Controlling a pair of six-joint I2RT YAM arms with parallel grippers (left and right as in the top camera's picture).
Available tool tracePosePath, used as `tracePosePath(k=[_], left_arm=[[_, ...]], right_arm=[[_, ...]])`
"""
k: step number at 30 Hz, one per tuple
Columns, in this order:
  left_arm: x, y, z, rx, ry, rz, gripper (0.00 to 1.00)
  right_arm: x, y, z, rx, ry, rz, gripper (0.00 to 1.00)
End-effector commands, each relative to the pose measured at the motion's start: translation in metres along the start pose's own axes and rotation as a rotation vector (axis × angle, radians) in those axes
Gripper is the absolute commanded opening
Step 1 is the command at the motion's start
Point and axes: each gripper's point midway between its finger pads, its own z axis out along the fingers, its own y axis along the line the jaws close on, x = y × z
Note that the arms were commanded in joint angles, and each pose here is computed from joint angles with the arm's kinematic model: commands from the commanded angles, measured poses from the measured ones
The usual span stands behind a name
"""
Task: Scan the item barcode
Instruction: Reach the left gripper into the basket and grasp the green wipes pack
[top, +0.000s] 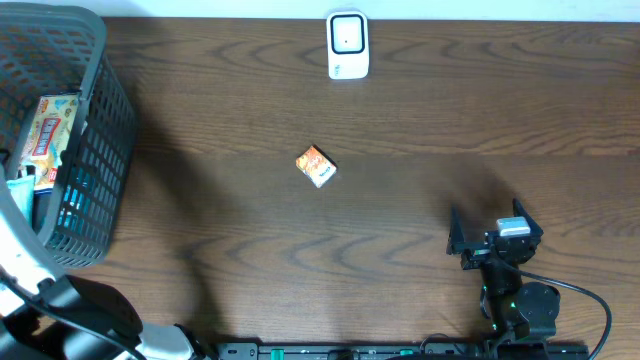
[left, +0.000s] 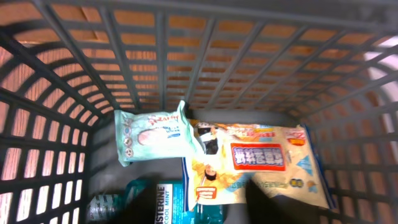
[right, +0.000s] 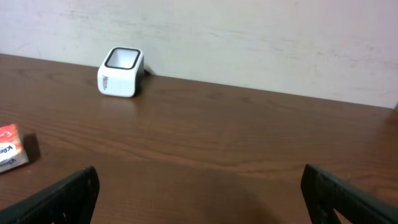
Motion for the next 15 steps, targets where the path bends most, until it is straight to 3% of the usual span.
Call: tracePosePath(k=[1,6,8,11,15], left_arm=[[0.018,0.006,0.027,-0.066,0.051,0.027,0.84],[0.039,0.02,0.061,-0.159,0.107,0.077,0.86],[0.047,0.031,0.077,-0.217,0.127,0.031,0.98],[0.056,0.046,0.097,-0.28,0.155,-0.061,0.98],[0.062,0.057,0.123,-0.318,0.179,-0.057,0.98]], right_arm=[[0.001,0.0,0.0,-0.001,0.001,0.012,0.99],[0.001,0.0,0.0,-0.001,0.001,0.012,0.99],[0.001,0.0,0.0,-0.001,0.001,0.012,0.99],[0.001,0.0,0.0,-0.001,0.001,0.012,0.99],[0.001,0.0,0.0,-0.001,0.001,0.012,0.99]])
